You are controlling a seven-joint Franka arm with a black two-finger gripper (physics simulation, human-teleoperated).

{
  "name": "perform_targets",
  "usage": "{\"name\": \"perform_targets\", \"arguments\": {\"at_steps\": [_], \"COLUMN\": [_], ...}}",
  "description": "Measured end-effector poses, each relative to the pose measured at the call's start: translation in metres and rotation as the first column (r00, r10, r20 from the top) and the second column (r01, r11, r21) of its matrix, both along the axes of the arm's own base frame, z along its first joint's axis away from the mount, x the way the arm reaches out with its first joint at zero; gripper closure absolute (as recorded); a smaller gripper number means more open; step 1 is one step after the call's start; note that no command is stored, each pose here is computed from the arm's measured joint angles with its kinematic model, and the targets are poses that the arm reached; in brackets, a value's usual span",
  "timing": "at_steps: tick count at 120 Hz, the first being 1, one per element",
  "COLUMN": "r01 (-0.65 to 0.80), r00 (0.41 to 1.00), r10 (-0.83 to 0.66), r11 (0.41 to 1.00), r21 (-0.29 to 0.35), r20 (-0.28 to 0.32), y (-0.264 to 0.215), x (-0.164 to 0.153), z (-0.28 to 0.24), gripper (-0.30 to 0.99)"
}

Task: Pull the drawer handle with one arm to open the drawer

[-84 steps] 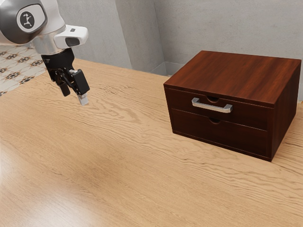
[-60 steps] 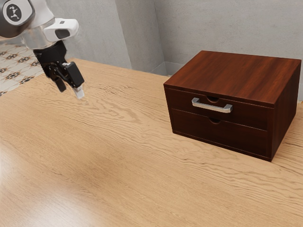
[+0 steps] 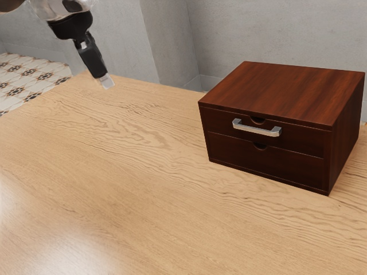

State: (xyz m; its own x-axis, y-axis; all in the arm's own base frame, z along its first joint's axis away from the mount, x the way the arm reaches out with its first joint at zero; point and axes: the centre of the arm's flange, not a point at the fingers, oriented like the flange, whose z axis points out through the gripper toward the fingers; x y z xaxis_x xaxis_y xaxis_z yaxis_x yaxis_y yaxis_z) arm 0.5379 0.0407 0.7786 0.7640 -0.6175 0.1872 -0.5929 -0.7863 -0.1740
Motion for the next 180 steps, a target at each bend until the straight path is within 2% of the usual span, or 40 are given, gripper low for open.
{"name": "perform_targets", "arguments": {"at_steps": [12,24,31,43,51,62,84,99,110,128,140,180], "r01": [0.244,0.404,0.442,0.448,0.490,0.569,0.658,0.685,0.684,0.640,0.641,0.621], "r00": [0.970,0.912,0.892,0.882,0.854,0.794,0.689,0.653,0.655,0.711,0.718,0.735], "r10": [-0.244,-0.402,-0.441,-0.451,-0.497,-0.584,-0.694,-0.738,-0.741,-0.692,-0.689,-0.669], "r11": [0.970,0.915,0.897,0.893,0.867,0.812,0.720,0.672,0.665,0.710,0.709,0.729], "r21": [-0.012,-0.009,0.009,0.052,0.086,0.134,0.222,0.281,0.299,0.296,0.294,0.289], "r20": [0.022,0.077,0.101,0.136,0.153,0.167,0.210,0.174,0.149,0.124,0.098,0.110], "y": [-0.063,-0.091,-0.082,-0.034,-0.032,-0.052,-0.082,-0.103,-0.107,-0.083,-0.091,-0.107], "x": [0.022,0.042,0.062,0.091,0.103,0.107,0.096,0.097,0.101,0.111,0.121,0.141], "z": [-0.040,-0.067,-0.084,-0.110,-0.121,-0.129,-0.109,-0.112,-0.119,-0.134,-0.152,-0.177], "gripper": [0.02,0.02,0.03,0.05,0.07,0.11,0.15,0.15,0.15,0.16,0.18,0.30]}}
